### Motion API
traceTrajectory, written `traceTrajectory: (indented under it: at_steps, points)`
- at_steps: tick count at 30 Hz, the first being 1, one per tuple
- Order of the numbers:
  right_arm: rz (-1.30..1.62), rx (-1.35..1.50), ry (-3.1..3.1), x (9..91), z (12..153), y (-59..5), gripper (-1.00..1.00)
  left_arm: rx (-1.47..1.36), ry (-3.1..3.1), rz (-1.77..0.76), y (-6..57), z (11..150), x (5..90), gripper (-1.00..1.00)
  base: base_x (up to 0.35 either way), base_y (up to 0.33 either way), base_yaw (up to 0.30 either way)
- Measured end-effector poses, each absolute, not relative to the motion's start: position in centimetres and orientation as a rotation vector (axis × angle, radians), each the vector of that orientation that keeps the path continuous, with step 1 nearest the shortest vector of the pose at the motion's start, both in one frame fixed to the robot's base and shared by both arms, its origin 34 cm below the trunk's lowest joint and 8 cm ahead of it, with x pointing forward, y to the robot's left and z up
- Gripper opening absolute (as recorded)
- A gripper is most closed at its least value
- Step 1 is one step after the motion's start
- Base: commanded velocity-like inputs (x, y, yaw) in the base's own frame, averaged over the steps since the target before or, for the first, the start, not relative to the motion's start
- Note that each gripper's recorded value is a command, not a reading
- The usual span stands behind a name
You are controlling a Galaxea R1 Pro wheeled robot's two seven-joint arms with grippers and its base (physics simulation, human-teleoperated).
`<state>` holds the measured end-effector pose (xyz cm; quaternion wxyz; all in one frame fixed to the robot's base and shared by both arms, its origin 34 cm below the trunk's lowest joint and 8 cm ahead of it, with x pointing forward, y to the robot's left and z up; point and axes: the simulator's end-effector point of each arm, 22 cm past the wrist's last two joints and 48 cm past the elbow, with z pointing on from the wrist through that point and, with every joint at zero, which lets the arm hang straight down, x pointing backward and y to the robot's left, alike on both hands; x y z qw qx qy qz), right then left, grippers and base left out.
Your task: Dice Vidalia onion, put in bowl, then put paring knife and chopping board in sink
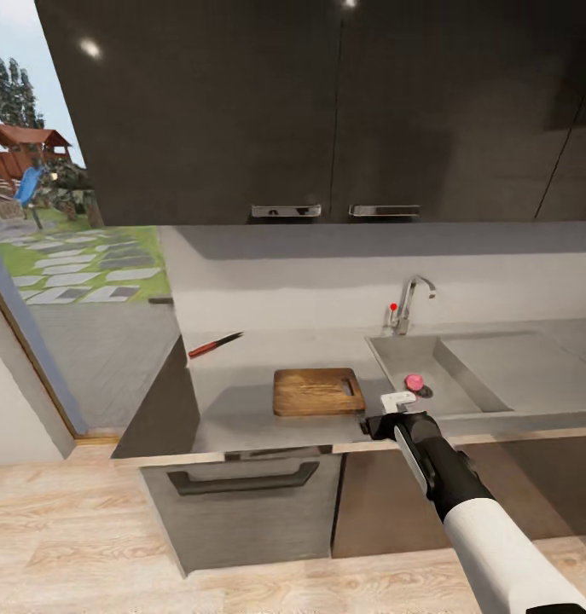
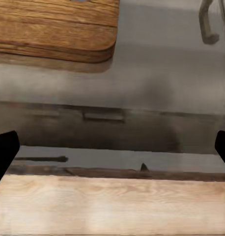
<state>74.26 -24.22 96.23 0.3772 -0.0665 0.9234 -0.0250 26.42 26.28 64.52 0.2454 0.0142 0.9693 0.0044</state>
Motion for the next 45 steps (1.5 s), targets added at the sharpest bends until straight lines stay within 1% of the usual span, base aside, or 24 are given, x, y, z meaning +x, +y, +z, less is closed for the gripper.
traceTrajectory:
  at_steps: [12, 25, 29, 32, 37, 38, 41, 45]
  points:
    - [-0.064, -0.169, 2.342, 74.3, 97.4, -24.1, 1.00, 0.038, 2.626, 0.012, 26.3, 64.8, 27.1, 1.00, -0.323, 0.000, 0.000]
    - [-0.063, -0.171, 2.327, 74.2, 98.3, -24.1, 1.00, 0.038, 2.605, 0.013, 26.3, 65.2, 27.8, 1.00, -0.018, 0.000, 0.000]
    - [-0.055, -0.180, 2.355, 73.2, 94.6, -24.0, 1.00, 0.031, 2.600, 0.018, 26.4, 65.3, 28.0, 1.00, 0.000, 0.000, 0.000]
    - [-0.033, -0.201, 2.328, 71.0, 88.1, -23.8, 1.00, 0.029, 2.599, 0.021, 26.4, 65.3, 28.0, 1.00, 0.000, 0.000, 0.000]
    - [0.015, -0.224, 2.306, 63.7, 79.7, -23.2, 1.00, 0.022, 2.598, 0.023, 26.5, 65.3, 28.1, 1.00, 0.000, 0.000, 0.000]
    - [0.030, -0.228, 2.349, 58.7, 76.2, -23.0, 1.00, 0.019, 2.598, 0.024, 26.6, 65.3, 28.1, 1.00, 0.000, 0.000, 0.000]
    - [0.048, -0.232, 2.415, 52.5, 72.4, -22.8, 1.00, 0.017, 2.597, 0.026, 26.7, 65.3, 28.1, 1.00, 0.000, 0.000, 0.000]
    - [0.122, -0.231, 2.461, 38.3, 67.5, -20.5, 1.00, 0.015, 2.592, 0.032, 27.0, 65.4, 28.3, 1.00, 0.000, 0.000, 0.000]
